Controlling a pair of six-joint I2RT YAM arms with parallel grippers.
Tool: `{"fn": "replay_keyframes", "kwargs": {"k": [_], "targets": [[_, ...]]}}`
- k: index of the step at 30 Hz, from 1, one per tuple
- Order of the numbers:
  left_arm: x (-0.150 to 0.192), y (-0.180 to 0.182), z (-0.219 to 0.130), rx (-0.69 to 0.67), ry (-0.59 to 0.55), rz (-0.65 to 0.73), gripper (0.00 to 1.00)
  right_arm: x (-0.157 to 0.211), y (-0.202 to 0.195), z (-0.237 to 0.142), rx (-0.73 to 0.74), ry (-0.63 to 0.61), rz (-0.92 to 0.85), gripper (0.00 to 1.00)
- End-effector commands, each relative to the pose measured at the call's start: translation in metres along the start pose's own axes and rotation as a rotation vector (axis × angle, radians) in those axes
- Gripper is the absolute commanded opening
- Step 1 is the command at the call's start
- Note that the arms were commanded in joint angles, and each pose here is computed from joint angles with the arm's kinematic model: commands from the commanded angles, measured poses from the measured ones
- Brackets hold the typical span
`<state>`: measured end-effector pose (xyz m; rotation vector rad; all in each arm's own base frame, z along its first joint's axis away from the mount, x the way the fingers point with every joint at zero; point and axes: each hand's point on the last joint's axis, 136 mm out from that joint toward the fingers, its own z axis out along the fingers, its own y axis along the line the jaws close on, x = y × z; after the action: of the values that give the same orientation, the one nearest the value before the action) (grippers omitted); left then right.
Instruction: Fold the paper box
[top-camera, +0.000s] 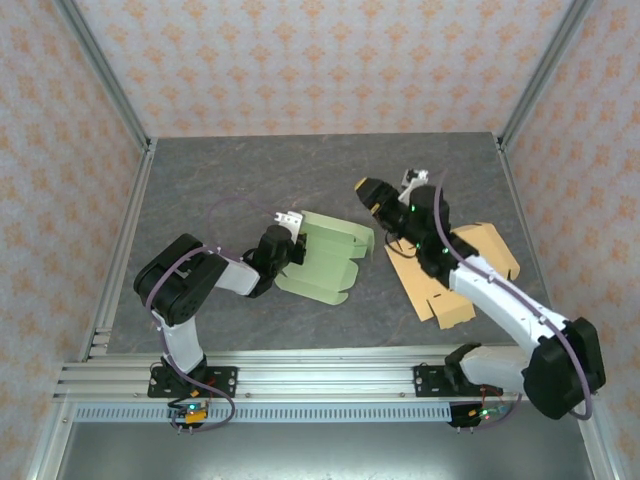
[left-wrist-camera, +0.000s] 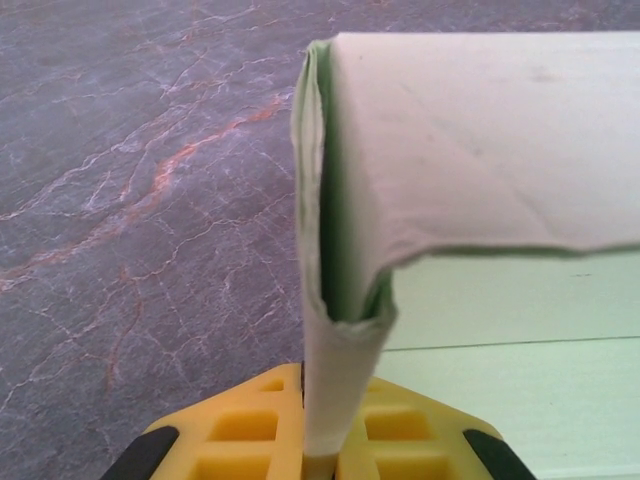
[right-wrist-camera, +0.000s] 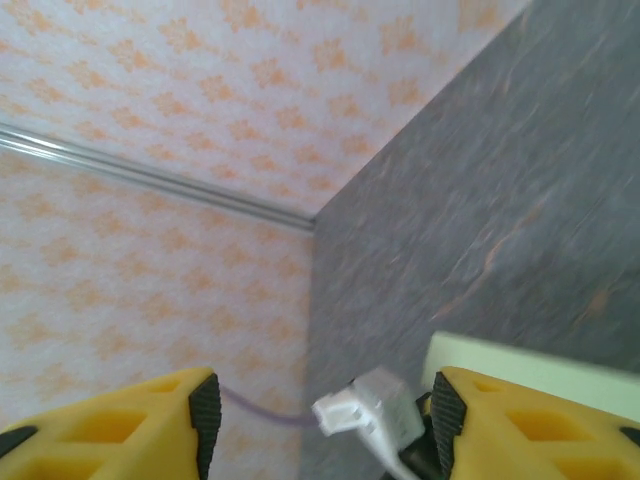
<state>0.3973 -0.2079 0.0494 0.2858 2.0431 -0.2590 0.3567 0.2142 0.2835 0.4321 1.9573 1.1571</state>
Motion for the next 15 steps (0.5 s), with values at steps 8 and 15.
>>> {"fn": "replay_keyframes", "kwargs": {"k": [8,15], "targets": [[-0.003,-0.014,-0.002,0.075,-0.046,0.021,0.13,0.062,-0.060,0.087,0.202,0.582,-0.404,0.60],[-0.001,-0.017,0.000,0.072,-0.050,0.032,0.16,0.104,-0.072,0.120,0.123,0.832,-0.375,0.60]]}}
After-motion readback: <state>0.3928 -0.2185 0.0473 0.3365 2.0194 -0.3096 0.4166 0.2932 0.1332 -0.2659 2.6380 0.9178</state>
